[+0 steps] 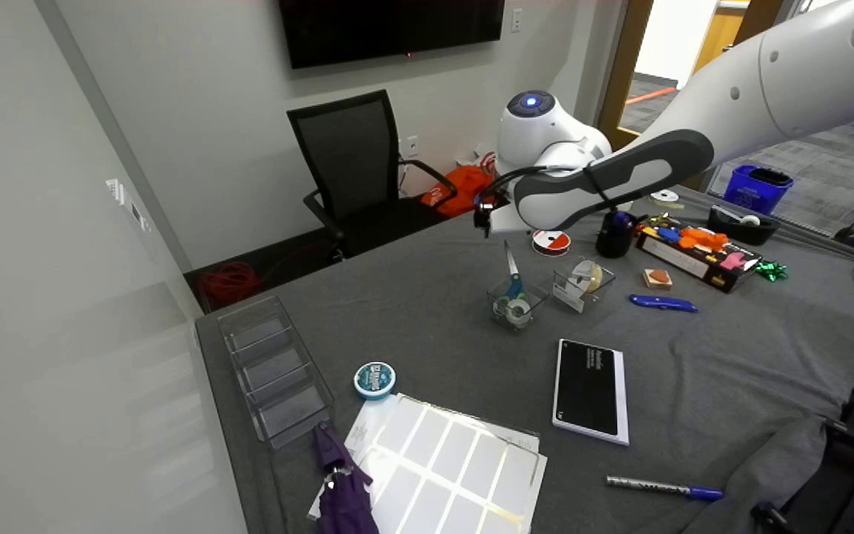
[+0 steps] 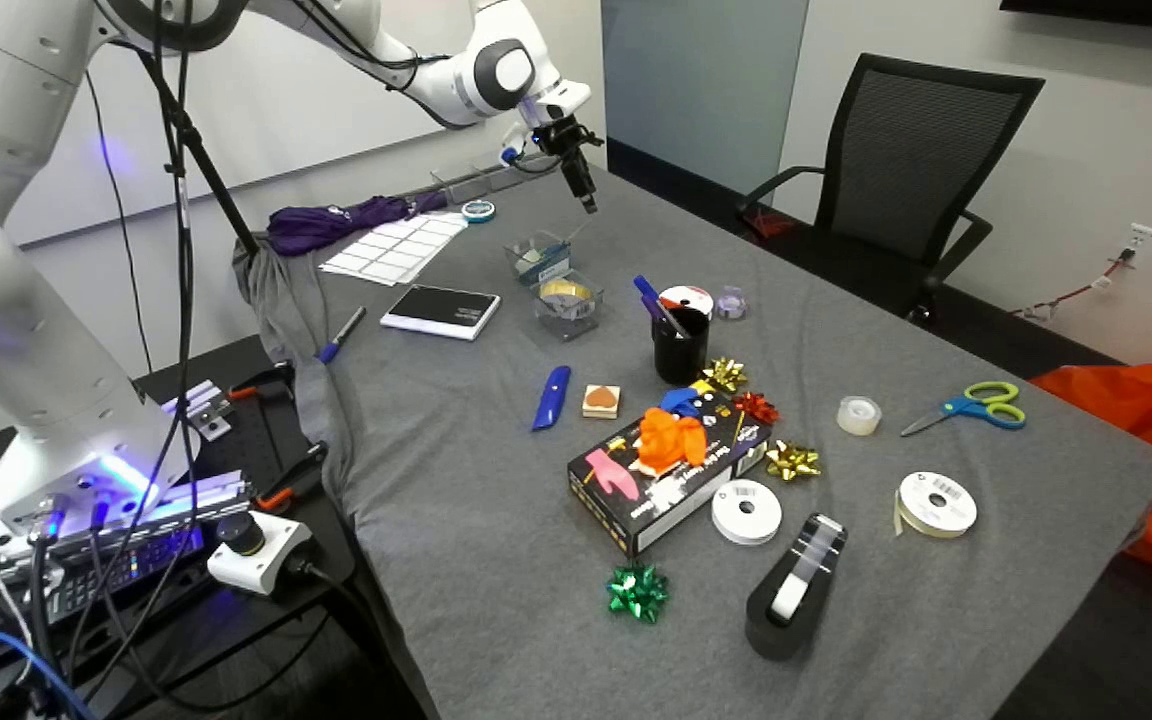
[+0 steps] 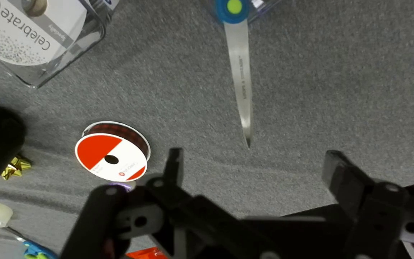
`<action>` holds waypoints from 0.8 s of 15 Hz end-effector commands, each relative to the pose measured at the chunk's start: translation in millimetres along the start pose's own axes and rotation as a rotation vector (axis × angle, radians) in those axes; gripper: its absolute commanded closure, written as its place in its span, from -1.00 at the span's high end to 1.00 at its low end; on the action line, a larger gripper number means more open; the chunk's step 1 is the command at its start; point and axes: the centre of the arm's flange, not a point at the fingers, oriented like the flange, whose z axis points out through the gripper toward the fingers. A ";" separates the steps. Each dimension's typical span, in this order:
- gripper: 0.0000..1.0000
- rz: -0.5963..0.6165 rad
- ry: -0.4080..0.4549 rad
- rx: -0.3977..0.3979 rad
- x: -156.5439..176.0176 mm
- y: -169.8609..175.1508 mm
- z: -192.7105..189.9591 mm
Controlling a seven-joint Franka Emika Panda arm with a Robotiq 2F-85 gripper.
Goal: Remove the scissors from the glass box
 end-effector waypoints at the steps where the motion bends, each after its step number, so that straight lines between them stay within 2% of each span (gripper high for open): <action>1: 1.00 -0.017 0.000 0.005 -13.1 10.3 2.2; 4: 1.00 -0.015 -0.048 -0.033 -28.1 10.1 12.3; 12: 1.00 0.023 -0.053 -0.079 -51.8 -2.4 46.8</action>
